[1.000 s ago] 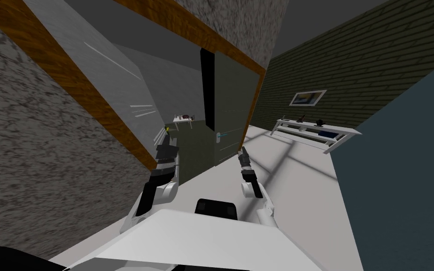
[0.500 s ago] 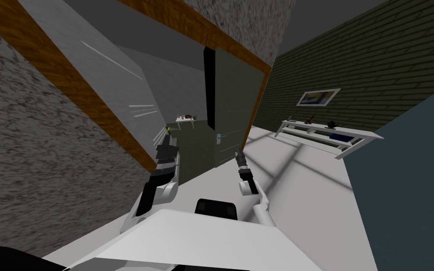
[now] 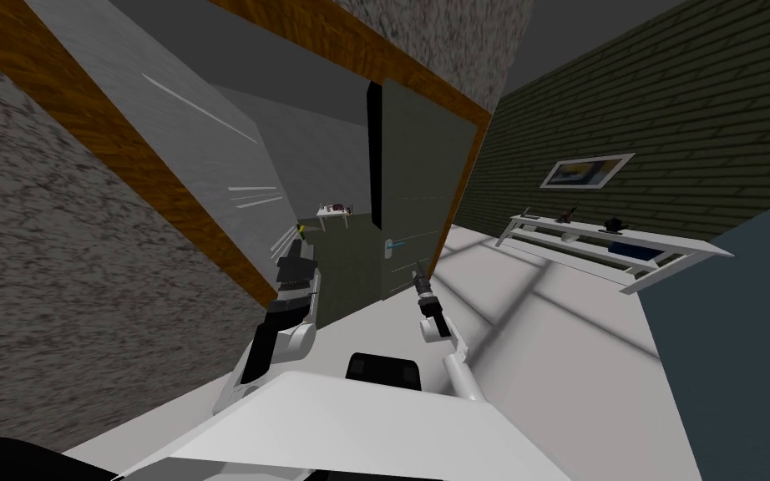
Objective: Push the door open
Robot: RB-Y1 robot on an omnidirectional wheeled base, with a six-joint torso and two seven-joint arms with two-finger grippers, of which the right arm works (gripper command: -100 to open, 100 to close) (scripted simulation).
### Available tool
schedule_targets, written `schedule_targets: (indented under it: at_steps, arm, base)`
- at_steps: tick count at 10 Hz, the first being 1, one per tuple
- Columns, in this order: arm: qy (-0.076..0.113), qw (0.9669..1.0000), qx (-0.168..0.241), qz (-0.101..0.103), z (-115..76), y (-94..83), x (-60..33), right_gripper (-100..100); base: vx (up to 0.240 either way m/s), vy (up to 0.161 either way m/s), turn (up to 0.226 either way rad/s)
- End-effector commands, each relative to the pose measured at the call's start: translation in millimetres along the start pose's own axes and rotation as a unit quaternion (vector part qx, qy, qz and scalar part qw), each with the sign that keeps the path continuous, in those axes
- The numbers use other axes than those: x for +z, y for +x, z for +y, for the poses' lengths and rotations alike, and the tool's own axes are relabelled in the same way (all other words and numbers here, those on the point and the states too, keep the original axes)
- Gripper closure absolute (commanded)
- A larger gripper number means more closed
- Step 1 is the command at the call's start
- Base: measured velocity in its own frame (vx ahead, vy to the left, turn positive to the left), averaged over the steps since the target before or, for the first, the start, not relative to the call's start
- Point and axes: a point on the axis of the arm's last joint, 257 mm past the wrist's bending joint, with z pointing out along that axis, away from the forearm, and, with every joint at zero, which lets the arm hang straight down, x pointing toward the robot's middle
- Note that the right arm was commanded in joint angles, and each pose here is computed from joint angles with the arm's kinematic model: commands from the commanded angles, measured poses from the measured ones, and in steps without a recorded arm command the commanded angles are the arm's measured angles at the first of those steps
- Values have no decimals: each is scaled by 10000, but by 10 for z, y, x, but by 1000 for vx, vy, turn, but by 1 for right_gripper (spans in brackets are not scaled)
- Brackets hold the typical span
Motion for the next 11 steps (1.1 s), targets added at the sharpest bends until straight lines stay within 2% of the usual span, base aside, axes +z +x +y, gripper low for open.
schedule_targets:
  at_steps: [1,6,11]
  arm:
    - [113,9999,29,60,-103,57,37,-100]
    - [540,9980,127,296,-476,300,173,-100]
    - [856,9950,189,471,-733,497,253,-100]
  base:
    - [89,-60,105]
    - [100,-102,112]
    - [91,-82,89]
